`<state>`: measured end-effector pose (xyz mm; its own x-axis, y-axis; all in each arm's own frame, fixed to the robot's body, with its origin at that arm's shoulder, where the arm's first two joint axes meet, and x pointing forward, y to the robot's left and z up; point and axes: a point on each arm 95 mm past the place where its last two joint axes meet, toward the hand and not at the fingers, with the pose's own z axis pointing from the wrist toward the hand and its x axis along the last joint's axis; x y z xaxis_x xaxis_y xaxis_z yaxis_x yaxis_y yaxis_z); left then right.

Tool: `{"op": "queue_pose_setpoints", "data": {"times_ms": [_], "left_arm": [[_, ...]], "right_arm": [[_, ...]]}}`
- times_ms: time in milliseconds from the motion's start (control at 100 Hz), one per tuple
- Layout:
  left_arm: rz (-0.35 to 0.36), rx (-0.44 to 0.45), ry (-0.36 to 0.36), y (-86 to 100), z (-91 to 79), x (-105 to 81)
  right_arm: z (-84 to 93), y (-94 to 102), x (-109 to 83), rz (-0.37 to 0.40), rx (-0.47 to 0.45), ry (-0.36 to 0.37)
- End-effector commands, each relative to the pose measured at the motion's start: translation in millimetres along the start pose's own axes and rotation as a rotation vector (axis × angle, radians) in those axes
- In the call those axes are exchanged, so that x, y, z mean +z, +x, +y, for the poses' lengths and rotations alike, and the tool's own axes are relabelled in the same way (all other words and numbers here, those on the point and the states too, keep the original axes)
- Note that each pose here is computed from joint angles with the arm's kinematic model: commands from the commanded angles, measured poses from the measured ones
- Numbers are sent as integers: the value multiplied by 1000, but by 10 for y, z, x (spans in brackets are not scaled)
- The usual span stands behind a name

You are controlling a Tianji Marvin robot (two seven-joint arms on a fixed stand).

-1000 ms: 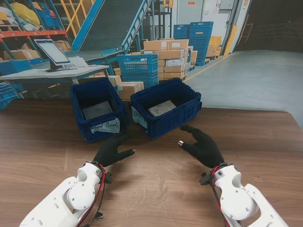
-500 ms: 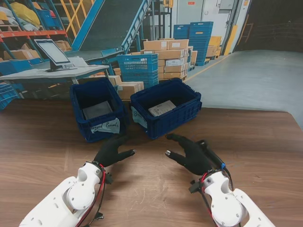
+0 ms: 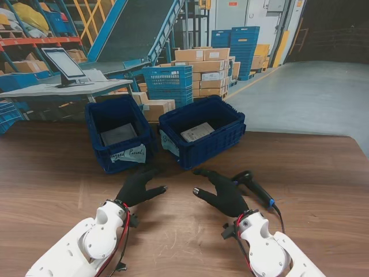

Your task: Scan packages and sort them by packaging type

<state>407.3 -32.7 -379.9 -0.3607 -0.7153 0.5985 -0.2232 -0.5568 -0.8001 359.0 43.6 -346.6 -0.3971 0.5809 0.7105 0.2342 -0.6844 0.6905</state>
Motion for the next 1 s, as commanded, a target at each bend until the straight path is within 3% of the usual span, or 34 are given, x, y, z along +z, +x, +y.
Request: {"op": "queue_pose_setpoints", "data": {"times_ms": [0,670,990], "left_arm": [[4,-9,-22,23,52,-9],[6,-16,-1,31,40,-27],[6,-14,1,44,23,-37]], "right_arm": [[-56,27,5,4,17,11],[-94,-7,-12,-8,44,31],[10,52,-8,-15,36,2]]}}
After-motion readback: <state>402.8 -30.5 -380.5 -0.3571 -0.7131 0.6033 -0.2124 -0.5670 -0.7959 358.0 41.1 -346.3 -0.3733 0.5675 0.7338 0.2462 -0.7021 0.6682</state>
